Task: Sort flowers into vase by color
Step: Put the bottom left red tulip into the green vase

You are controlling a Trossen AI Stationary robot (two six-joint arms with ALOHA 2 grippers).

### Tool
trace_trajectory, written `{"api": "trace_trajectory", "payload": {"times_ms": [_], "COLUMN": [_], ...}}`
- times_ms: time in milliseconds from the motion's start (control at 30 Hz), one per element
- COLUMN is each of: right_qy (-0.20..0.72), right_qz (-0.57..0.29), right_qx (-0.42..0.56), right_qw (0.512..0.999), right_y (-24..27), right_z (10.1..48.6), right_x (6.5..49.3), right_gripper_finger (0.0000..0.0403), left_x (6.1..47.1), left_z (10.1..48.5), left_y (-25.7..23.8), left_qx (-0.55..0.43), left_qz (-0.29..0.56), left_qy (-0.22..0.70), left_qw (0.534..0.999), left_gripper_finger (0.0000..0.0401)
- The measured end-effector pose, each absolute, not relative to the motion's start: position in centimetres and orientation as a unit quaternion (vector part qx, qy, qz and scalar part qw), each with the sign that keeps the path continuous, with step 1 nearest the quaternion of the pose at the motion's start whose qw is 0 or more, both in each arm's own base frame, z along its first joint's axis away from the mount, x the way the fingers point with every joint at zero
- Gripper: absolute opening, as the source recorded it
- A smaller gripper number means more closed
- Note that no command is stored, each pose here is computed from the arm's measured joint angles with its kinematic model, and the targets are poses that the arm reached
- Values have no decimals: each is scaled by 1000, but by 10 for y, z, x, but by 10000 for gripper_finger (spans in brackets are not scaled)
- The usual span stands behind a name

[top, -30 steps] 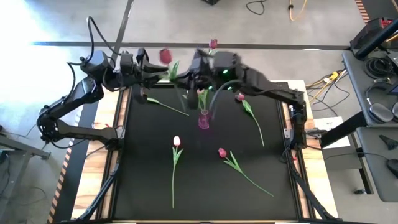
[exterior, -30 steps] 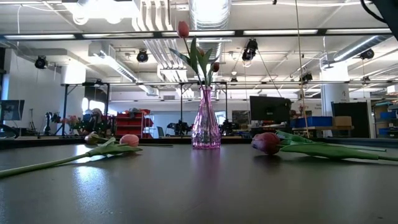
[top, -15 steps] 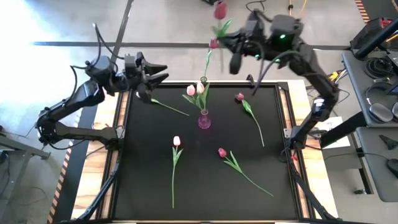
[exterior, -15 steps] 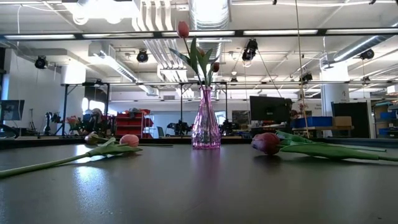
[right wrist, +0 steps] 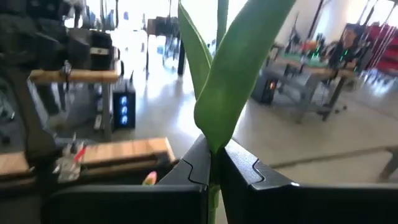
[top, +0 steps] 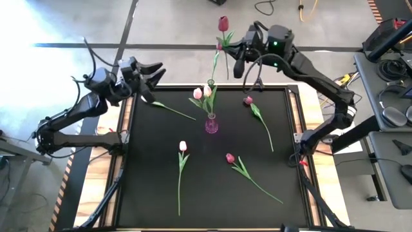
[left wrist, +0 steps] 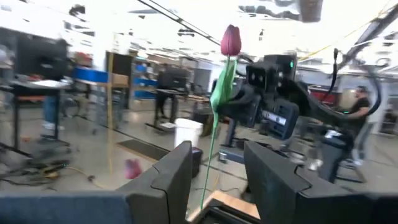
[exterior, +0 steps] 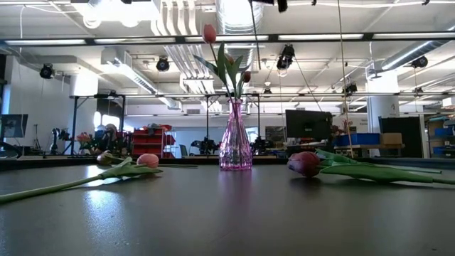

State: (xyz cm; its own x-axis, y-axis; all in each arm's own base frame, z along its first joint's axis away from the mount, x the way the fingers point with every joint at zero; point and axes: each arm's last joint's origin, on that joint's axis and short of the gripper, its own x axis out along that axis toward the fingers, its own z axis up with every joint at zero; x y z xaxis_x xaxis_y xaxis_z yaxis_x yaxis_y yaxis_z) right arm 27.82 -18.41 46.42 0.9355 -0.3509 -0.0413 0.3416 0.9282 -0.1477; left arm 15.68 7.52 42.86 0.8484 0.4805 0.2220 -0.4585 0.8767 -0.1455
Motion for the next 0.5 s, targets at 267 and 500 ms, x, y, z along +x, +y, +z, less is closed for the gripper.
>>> {"api": "trace_trajectory", "payload": {"times_ms": [267, 500], "right_qy": [-35, -73], "right_qz": [-196, -202], "right_qx": [-78, -78], "right_qw": [977, 974], "right_y": [-207, -214], "right_z": [398, 361], "right_x": [279, 283], "right_gripper_finger": [11, 11], "left_x": [151, 153], "left_z": [431, 431], "left_y": [73, 74], "left_qx": [-47, -51], "left_qz": [252, 252], "left_qy": [-136, -135], "left_qw": [957, 957], "left_gripper_finger": [110, 90]}}
